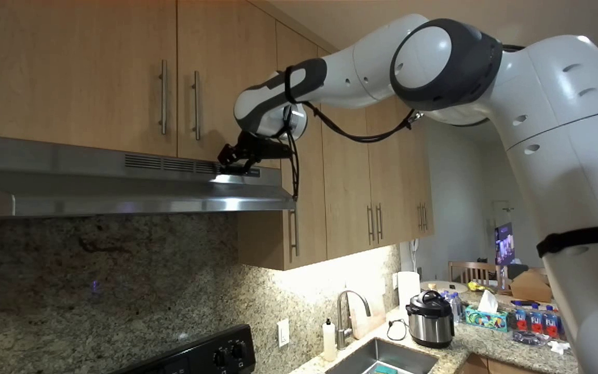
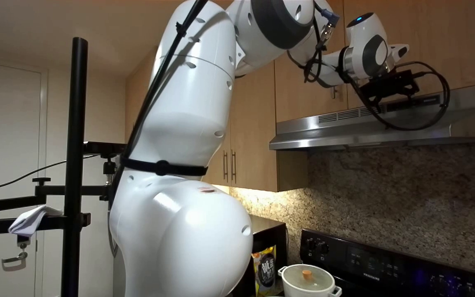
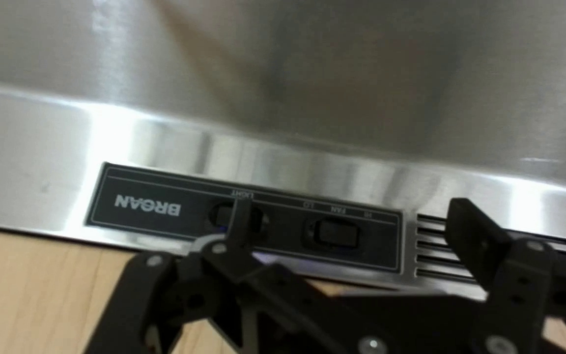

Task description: Turn on the light above the stove

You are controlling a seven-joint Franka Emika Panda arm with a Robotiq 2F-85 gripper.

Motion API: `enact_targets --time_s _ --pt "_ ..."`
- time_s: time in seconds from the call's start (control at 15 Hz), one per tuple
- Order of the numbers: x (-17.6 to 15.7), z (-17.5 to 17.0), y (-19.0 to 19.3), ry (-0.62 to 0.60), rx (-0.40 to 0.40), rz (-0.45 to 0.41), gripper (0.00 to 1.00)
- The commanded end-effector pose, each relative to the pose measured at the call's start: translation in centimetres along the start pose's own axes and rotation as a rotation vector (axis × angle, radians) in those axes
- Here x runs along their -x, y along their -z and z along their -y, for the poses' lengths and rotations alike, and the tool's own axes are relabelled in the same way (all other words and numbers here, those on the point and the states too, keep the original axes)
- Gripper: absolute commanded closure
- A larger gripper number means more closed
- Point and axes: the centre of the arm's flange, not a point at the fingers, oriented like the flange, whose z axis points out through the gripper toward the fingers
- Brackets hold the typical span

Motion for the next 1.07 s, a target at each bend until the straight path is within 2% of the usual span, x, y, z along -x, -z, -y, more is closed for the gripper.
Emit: enact_targets --time_s 0.0,0.4,1.0 --pt "-1.6 -0.3 -0.5 -0.013 0.018 0.021 0.0" --pt "-2.1 -0.2 -1.4 -0.012 0.017 0.077 0.0" --pt "-0.6 -1.2 -1.4 -0.026 0.004 0.104 0.0"
